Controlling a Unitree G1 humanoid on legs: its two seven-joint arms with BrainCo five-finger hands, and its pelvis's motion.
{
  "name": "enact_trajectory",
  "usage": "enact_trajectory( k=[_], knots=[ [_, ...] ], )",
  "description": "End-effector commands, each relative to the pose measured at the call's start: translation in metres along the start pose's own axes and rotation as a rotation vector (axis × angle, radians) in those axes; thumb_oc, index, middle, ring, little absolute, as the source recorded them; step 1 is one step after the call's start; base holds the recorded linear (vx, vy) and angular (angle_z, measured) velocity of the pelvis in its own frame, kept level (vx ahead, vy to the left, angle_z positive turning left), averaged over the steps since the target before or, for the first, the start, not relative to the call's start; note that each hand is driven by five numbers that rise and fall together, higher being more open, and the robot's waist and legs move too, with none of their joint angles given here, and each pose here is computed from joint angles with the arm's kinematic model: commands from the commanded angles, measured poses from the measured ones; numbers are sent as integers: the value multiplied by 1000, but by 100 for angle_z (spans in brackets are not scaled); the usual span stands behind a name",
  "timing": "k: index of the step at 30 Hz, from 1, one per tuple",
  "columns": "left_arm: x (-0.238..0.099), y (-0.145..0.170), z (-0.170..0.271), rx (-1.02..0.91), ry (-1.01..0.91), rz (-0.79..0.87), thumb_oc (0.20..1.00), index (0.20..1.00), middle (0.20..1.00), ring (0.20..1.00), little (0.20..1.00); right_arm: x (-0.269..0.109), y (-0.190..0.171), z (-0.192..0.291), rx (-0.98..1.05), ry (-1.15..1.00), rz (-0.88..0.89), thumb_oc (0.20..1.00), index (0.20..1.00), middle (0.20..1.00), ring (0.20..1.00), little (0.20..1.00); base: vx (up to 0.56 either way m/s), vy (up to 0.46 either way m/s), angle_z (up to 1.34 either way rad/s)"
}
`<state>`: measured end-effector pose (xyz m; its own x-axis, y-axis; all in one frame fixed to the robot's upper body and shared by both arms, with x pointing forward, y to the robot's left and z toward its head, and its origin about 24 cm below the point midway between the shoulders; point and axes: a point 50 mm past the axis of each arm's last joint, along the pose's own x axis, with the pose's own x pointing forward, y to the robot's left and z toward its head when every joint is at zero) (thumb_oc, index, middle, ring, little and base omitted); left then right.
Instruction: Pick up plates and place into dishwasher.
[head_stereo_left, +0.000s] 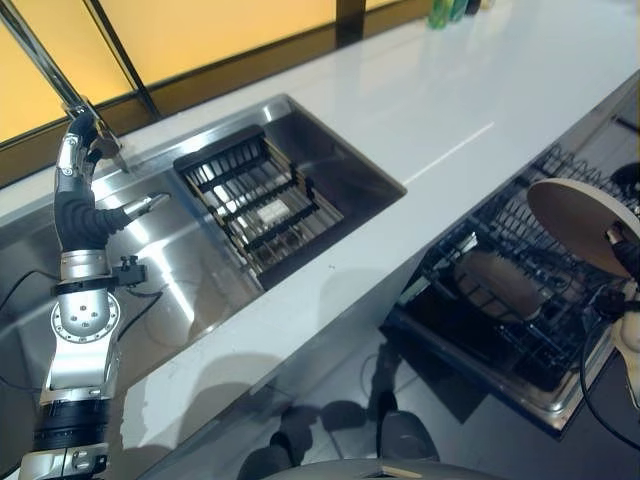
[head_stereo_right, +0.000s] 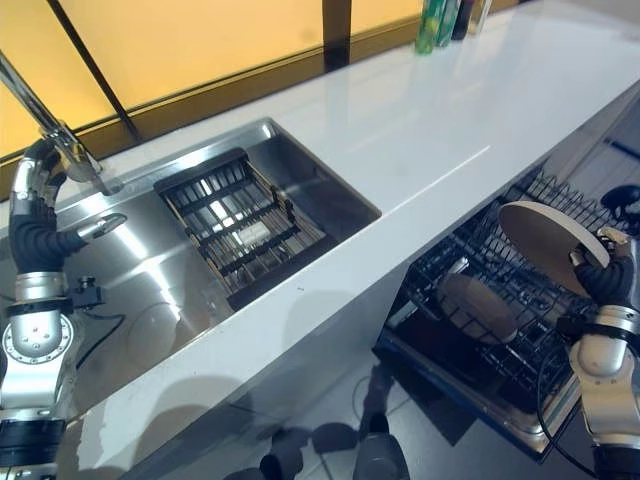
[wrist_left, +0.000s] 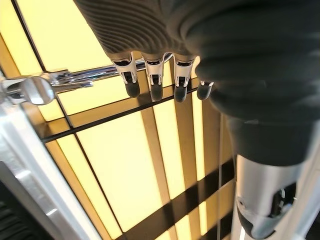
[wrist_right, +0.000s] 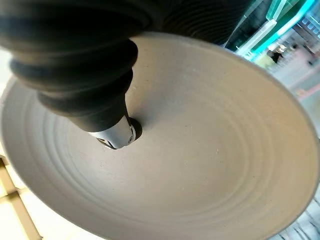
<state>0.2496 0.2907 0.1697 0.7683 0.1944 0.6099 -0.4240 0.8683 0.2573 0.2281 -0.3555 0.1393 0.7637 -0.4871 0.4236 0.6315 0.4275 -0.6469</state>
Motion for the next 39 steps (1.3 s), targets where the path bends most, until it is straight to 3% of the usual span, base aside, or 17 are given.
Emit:
enact_trajectory(
  k=[1, 11, 25, 34, 39],
  knots=[
    [16, 5, 16, 21, -98, 25, 1000, 1000, 1000, 1000, 1000, 21, -7, 27, 17, -111, -81, 200, 200, 200, 200, 200, 26, -275, -3],
    [13, 2, 15, 28, -89, 45, 1000, 1000, 1000, 1000, 1000, 37, -8, 39, -10, -155, -103, 200, 200, 200, 200, 200, -36, -190, 2],
    [18, -26, 20, -46, -109, 74, 1000, 1000, 1000, 1000, 1000, 96, -57, 92, -252, -319, -350, 200, 200, 200, 200, 200, -74, 14, 3],
    [19, -29, 21, -64, -101, 75, 1000, 1000, 1000, 1000, 1000, 108, -51, 93, -280, -308, -286, 200, 200, 200, 200, 200, -3, 6, -1],
    [22, -29, 22, -56, -111, 74, 1000, 1000, 1000, 1000, 1000, 114, -42, 83, -282, -215, -143, 200, 200, 200, 200, 200, -29, -3, 1]
  ],
)
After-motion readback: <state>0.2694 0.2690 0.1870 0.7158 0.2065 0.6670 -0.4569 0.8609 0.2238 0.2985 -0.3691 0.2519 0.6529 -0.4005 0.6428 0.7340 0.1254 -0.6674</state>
